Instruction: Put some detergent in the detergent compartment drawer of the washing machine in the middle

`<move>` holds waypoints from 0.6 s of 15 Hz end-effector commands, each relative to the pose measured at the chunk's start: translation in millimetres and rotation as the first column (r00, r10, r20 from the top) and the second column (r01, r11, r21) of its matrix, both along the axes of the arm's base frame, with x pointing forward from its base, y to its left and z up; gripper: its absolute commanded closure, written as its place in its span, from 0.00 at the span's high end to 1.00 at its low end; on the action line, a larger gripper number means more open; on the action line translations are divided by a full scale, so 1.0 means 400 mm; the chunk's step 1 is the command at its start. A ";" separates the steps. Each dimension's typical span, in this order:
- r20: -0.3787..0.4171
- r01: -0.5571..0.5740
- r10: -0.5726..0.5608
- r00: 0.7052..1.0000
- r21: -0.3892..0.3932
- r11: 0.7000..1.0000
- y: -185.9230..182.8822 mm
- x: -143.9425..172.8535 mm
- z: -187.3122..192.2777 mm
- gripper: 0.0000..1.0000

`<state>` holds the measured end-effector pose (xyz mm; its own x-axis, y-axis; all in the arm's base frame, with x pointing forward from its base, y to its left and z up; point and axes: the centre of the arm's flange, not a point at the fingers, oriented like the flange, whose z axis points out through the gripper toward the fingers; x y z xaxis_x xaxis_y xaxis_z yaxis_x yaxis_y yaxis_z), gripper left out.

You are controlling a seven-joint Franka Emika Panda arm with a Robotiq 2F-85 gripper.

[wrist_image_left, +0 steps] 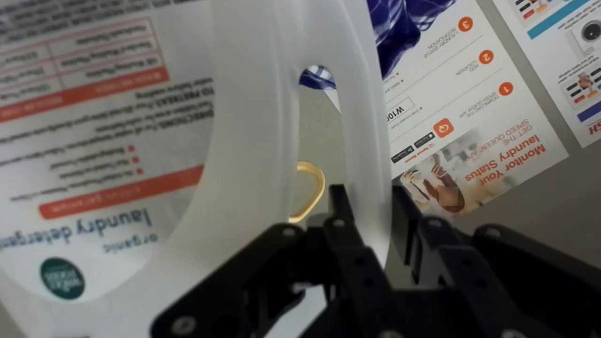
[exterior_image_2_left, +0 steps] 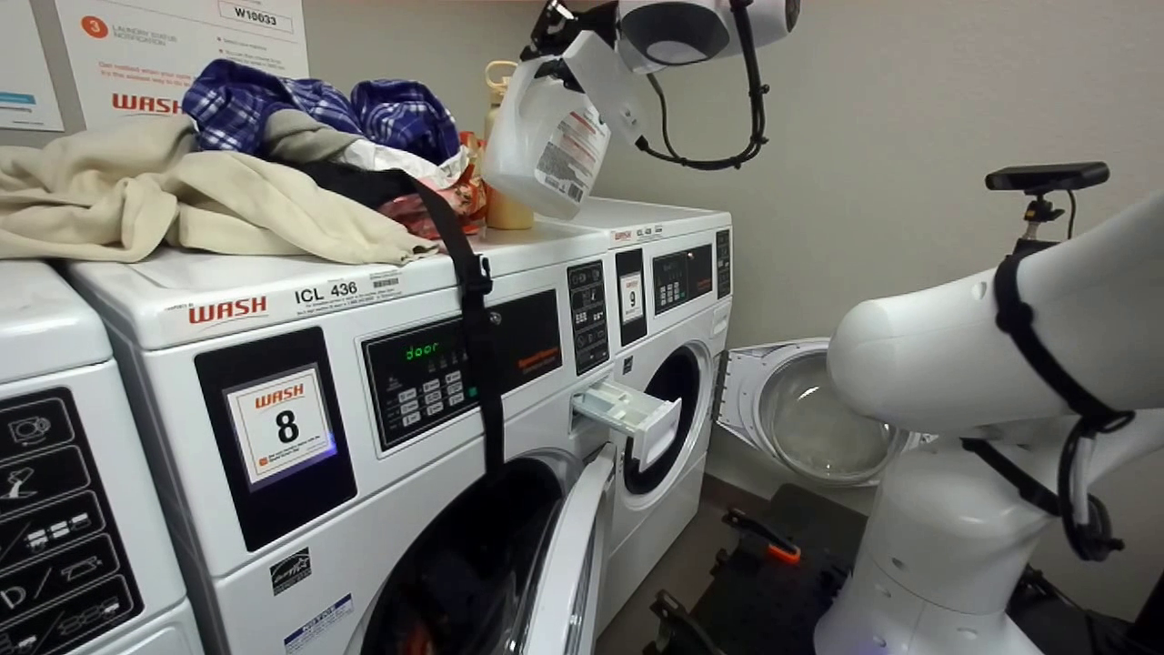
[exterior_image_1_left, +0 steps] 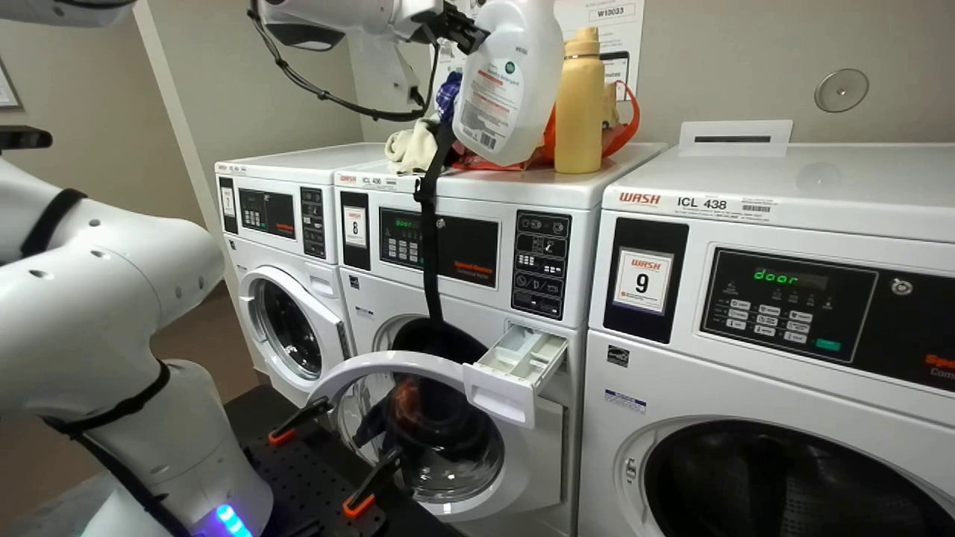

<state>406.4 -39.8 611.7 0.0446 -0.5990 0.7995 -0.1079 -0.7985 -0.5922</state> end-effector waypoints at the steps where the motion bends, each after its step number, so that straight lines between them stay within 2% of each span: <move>1: 0.038 -0.008 0.011 0.999 -0.081 0.997 -0.006 0.068 0.012 0.06; 9: 0.005 -0.019 0.020 1.000 -0.204 0.979 0.028 0.076 -0.083 0.06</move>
<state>430.7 -32.7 573.3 0.0941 -0.4760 0.8744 -0.0929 -0.8787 -0.4683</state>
